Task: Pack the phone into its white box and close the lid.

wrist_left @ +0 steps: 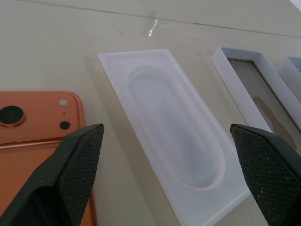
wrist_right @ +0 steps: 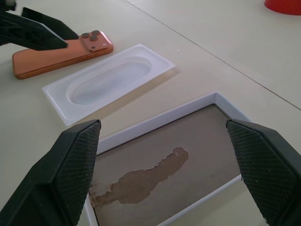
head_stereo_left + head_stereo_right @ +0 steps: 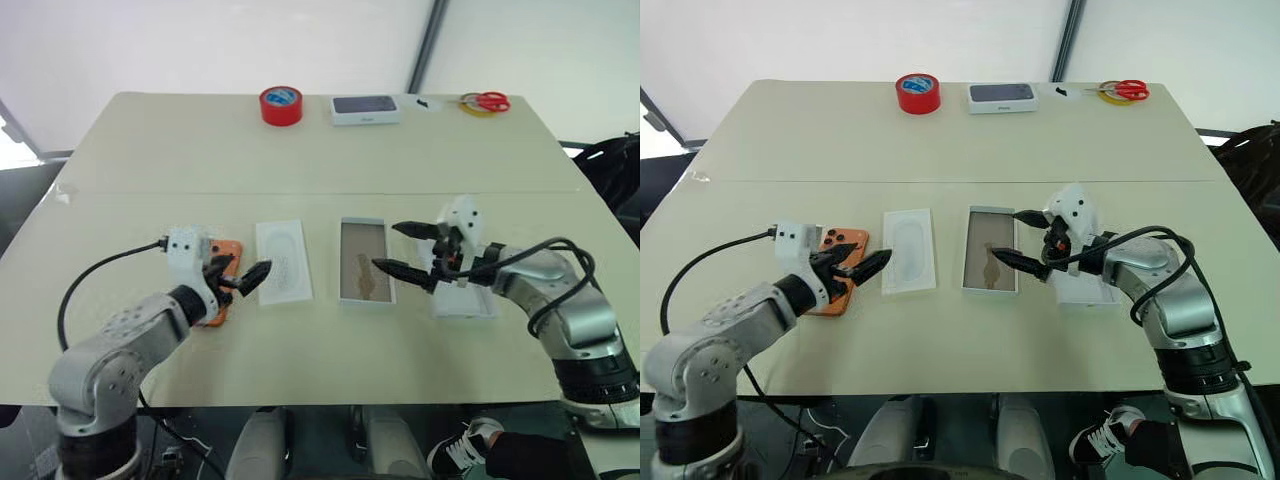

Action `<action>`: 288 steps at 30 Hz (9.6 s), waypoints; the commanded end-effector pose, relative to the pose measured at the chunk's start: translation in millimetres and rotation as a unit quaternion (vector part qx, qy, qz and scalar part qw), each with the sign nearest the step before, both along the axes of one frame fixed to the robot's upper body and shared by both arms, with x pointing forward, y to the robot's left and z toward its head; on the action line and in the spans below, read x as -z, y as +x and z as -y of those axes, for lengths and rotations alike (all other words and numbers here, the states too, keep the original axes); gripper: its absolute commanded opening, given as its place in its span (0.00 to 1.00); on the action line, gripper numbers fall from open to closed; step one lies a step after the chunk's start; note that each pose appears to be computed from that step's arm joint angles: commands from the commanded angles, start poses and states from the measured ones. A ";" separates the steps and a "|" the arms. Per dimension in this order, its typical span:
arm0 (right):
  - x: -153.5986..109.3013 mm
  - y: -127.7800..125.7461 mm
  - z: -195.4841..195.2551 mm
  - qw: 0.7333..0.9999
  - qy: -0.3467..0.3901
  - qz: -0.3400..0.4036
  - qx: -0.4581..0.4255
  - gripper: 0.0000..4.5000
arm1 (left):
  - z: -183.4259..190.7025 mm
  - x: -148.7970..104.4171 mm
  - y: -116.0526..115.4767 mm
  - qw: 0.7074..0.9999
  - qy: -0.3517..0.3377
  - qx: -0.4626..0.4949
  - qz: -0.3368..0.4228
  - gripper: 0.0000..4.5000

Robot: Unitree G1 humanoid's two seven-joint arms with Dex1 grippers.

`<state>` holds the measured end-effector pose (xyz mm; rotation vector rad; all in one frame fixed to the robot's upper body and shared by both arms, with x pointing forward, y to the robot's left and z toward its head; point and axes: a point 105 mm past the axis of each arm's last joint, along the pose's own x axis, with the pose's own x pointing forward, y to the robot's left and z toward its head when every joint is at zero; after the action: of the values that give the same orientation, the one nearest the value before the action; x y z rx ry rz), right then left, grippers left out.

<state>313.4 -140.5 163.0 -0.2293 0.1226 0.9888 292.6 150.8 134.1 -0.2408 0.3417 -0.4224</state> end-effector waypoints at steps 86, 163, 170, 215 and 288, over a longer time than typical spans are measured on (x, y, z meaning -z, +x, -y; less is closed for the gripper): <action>-5.1 -1.9 -35.9 0.983 -0.150 0.040 -0.097 0.77 | 51.1 -16.7 11.8 0.965 -0.246 -0.022 -0.093 0.00; -7.2 55.3 -150.7 0.979 -0.173 0.111 -0.012 0.00 | -59.9 -11.0 -38.0 0.989 0.119 0.019 0.082 0.96; -1.2 17.1 -200.5 0.984 -0.131 0.084 -0.082 0.00 | -121.5 5.5 -24.9 0.982 0.111 -0.151 -0.011 0.96; 60.7 -17.0 -229.6 0.954 -0.246 0.027 -0.167 0.00 | -26.4 8.9 -19.5 0.991 -0.086 -0.003 -0.099 0.96; 42.3 2.5 -203.8 0.960 -0.245 0.046 -0.131 0.00 | -72.0 14.5 -17.9 0.986 -0.098 -0.021 -0.136 0.07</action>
<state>315.6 61.3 102.8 -0.7672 0.3227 1.1997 275.6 213.5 125.7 -0.5227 0.5439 -0.4486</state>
